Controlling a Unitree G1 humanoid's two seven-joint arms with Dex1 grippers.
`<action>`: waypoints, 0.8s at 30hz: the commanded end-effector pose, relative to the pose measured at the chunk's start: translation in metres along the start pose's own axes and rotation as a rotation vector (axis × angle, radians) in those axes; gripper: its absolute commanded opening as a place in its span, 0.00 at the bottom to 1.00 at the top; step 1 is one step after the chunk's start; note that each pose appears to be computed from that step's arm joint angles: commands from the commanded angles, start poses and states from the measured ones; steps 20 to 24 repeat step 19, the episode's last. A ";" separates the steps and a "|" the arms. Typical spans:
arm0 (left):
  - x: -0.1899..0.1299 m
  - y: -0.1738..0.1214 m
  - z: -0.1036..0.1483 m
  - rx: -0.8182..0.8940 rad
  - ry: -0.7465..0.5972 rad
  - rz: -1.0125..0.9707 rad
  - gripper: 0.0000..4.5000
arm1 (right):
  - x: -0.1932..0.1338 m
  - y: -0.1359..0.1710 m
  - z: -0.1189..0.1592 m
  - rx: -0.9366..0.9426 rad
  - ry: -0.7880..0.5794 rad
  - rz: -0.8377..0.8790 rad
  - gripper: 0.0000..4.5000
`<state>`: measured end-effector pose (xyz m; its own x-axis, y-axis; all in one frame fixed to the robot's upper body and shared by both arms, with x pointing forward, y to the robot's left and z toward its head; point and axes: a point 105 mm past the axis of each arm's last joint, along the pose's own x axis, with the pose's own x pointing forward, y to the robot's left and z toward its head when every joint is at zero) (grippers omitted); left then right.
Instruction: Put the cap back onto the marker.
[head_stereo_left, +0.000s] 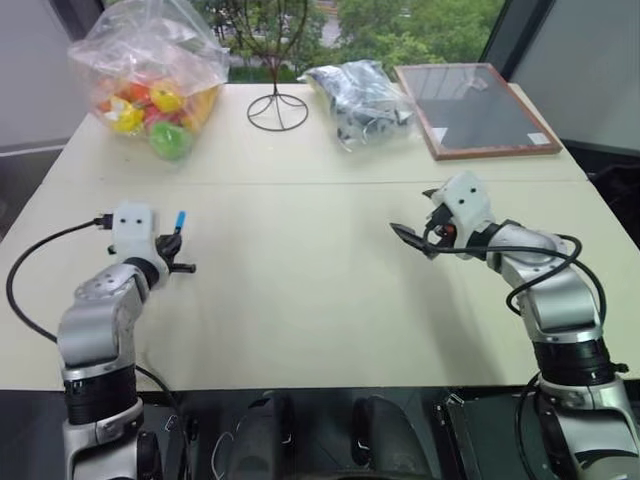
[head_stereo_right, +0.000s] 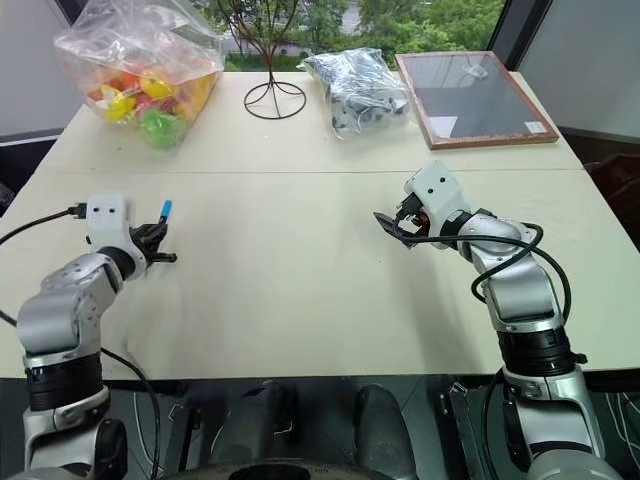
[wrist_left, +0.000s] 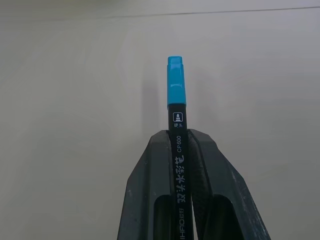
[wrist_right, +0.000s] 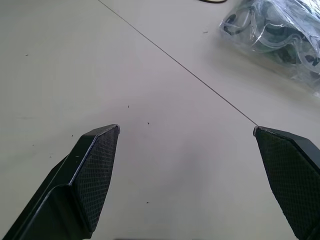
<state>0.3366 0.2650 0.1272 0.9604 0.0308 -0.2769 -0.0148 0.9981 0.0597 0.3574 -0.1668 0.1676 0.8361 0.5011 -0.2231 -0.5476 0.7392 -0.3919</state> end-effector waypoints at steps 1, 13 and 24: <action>0.004 -0.006 0.005 0.031 -0.059 -0.037 0.10 | 0.003 0.000 0.007 -0.035 -0.033 -0.011 1.00; 0.005 0.006 0.058 -0.004 -0.272 -0.090 0.97 | -0.006 -0.031 0.006 0.000 -0.063 -0.167 1.00; -0.012 0.045 0.089 0.078 -0.325 -0.046 0.97 | -0.019 -0.073 0.004 0.090 -0.137 -0.355 1.00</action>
